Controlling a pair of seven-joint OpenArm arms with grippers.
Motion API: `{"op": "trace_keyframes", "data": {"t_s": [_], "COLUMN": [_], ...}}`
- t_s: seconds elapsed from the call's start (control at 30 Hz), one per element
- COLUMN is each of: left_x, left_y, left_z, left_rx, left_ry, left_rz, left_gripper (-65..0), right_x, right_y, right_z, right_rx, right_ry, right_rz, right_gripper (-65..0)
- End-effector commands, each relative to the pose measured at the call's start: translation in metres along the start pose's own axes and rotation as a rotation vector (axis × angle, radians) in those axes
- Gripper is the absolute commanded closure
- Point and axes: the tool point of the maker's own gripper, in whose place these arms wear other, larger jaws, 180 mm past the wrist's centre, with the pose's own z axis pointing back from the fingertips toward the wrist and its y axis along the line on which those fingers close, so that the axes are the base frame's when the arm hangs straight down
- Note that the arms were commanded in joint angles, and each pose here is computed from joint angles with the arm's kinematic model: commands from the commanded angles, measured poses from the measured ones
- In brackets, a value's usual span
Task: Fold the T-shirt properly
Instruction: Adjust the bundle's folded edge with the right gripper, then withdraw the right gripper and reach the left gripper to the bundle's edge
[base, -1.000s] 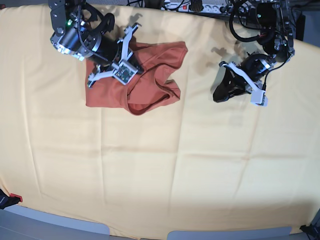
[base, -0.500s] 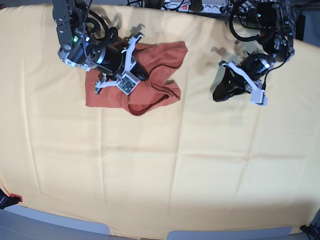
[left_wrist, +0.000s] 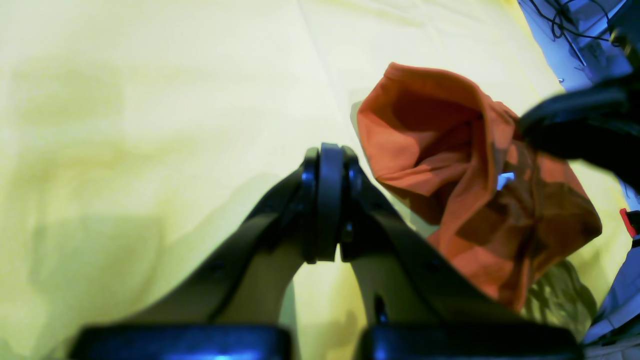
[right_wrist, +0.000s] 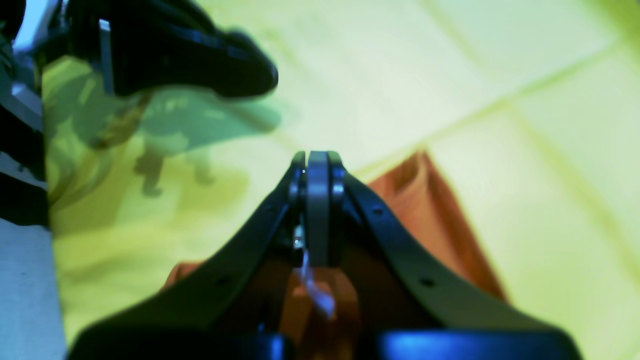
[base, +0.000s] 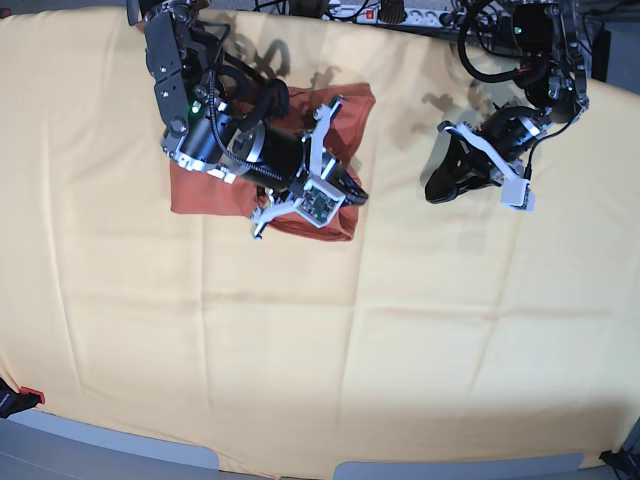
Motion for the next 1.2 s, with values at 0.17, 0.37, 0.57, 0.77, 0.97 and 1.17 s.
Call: {"op": "trace_keyframes", "data": {"t_s": [0.17,0.37,0.57,0.77,0.97,1.17], "left_x": [0.012,0.009,0.004,-0.024,-0.081,-0.115], "left_y": [-0.01,-0.042,-0.106,-0.18,-0.196,-0.191], "left_z": [0.005,0.012,0.009,0.005,-0.01,-0.005], "left_rx": [-0.063,-0.243,-0.447,-0.621,-0.604,-0.597], "left_ry": [-0.026,0.035,0.099,0.219,0.411,0.498], "left_rz": [-0.035,0.019,-0.03,-0.208,-0.477,-0.699], "left_gripper": [0.0,0.0,0.0,0.0,0.0,0.0], "right_x": [0.006,-0.023,-0.051,-0.092,-0.115,-0.122], "right_y": [-0.05,-0.117,-0.133,-0.132,-0.125,-0.125], "right_z": [0.013,0.057,0.081,0.079,0.084,0.093], "right_rx": [-0.181,-0.429,-0.406,-0.311,-0.215,-0.198], "right_ry": [0.02,0.084,0.171,0.27,0.331,0.368], "right_rz": [0.01,-0.079,-0.038,-0.061,-0.066,-0.067], "right_gripper": [0.0,0.0,0.0,0.0,0.0,0.0]}}
